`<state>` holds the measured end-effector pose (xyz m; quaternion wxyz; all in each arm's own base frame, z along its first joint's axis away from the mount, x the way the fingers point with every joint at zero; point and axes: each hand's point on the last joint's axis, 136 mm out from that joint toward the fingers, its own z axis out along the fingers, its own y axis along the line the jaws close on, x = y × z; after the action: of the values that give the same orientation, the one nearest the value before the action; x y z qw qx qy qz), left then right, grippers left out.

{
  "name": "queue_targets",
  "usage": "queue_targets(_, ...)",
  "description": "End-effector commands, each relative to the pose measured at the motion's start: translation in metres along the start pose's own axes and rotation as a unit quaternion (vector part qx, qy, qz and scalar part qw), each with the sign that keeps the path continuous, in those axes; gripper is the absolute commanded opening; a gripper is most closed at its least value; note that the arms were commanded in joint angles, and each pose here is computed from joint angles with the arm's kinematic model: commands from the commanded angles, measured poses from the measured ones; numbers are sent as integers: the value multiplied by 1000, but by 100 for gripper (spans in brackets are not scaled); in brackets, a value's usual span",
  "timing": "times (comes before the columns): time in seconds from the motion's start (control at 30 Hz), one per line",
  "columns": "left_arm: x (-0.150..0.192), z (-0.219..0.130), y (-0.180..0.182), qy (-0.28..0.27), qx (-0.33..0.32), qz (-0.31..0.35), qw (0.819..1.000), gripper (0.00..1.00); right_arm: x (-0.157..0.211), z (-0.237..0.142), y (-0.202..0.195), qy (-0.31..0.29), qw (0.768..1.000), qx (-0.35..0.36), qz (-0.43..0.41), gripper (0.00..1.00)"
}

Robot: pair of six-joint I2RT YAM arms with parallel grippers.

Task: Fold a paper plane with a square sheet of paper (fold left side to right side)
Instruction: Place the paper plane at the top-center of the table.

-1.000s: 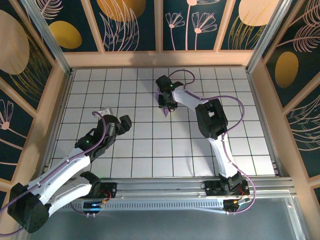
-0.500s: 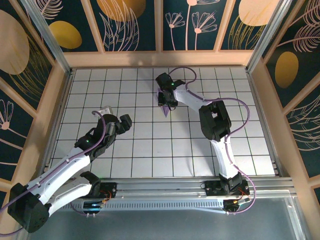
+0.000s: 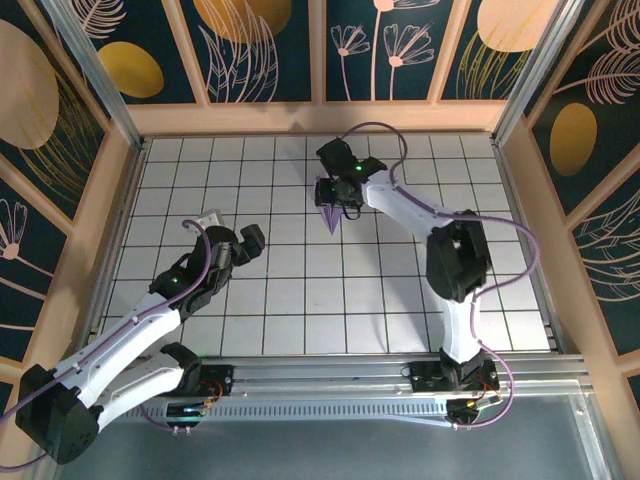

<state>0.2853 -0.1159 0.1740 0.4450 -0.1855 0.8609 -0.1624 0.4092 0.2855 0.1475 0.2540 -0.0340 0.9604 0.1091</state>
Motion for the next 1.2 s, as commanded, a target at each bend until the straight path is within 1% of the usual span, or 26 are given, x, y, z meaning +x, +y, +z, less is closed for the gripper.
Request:
queue_targets(0.0, -22, -5, -2, -38, -6, -30, 999, 99, -16, -43, -2, -59, 998, -15, -20, 62)
queue_targets(0.13, -34, -4, 5, -60, -12, -48, 997, 99, -13, -72, -21, -96, 995, -11, -22, 70)
queue_targets(0.3, -54, -3, 23, -92, -35, -57, 993, 99, -5, -106, -68, -149, 989, 3, -5, 81)
queue_targets(0.33, -58, -4, 26, -99, -42, -55, 993, 99, -2, -111, -75, -158, 987, 0, -3, 86)
queue_targets(0.37, -63, -5, 28, -108, -48, -51, 992, 99, 1, -118, -82, -170, 985, -6, -3, 94)
queue_targets(0.4, -67, -6, 30, -116, -54, -43, 991, 99, 2, -123, -95, -181, 983, -6, 3, 99)
queue_targets(0.53, -78, -9, 29, -138, -62, -19, 988, 99, 9, -141, -128, -225, 974, -11, 16, 99)
queue_targets(0.77, -87, -11, 27, -163, -55, -18, 985, 99, 18, -160, -183, -309, 950, 36, 24, 99)
queue_targets(0.97, -82, -7, 30, -158, -60, -17, 985, 99, 30, -158, -219, -359, 929, 83, 37, 99)
queue_targets(1.17, -83, -7, 34, -158, -73, -7, 985, 99, 36, -146, -251, -415, 902, 104, 56, 99)
